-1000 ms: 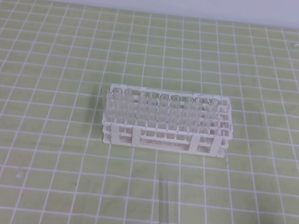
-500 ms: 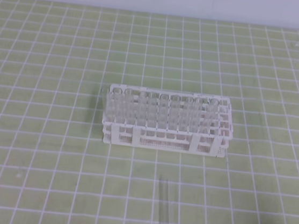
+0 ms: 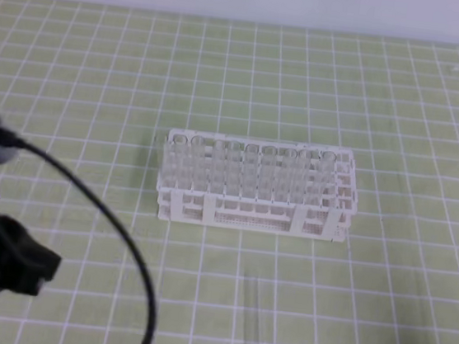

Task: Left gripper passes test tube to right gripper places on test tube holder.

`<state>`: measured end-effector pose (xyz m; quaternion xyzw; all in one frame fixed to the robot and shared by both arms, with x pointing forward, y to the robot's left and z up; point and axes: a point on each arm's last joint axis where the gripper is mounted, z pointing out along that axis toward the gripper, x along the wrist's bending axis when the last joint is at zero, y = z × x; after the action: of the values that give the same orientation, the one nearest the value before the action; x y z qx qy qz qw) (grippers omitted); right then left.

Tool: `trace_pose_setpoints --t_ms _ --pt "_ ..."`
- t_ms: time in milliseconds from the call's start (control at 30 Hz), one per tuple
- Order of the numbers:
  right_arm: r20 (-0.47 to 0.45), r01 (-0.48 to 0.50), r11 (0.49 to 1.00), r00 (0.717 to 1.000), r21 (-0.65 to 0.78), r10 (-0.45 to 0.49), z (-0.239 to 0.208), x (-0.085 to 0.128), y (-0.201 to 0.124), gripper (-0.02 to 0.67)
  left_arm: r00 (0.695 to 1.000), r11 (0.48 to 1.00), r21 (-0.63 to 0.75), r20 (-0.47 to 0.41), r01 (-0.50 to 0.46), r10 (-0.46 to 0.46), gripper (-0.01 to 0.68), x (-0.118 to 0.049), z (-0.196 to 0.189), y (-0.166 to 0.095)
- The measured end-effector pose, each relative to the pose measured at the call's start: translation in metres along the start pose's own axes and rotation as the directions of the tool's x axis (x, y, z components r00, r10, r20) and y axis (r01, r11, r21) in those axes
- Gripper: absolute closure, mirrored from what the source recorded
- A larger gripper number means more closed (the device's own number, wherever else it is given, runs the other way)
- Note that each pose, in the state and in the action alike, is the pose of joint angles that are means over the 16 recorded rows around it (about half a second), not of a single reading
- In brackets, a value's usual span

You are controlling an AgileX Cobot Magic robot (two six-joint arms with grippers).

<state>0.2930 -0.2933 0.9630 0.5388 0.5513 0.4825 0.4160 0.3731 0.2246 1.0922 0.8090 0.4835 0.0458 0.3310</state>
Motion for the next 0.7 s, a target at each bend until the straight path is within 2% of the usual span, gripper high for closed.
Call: trace_pose_setpoints --t_ms 200,500,700 --pt "0.0 0.0 1.0 1.0 0.0 0.0 0.0 0.0 0.0 0.666 0.997 0.984 0.168 0.056 -0.056 0.047 0.675 -0.015 0.04 0.021" --pt "0.0 0.0 1.0 1.0 0.0 0.0 0.0 0.0 0.0 0.666 0.98 0.932 0.304 0.09 -0.199 0.18 0.675 -0.075 0.094 0.027" --pt "0.0 0.0 1.0 1.0 0.0 0.0 0.0 0.0 0.0 0.666 0.977 0.893 0.397 0.077 -0.212 0.198 0.675 -0.105 0.126 0.029"
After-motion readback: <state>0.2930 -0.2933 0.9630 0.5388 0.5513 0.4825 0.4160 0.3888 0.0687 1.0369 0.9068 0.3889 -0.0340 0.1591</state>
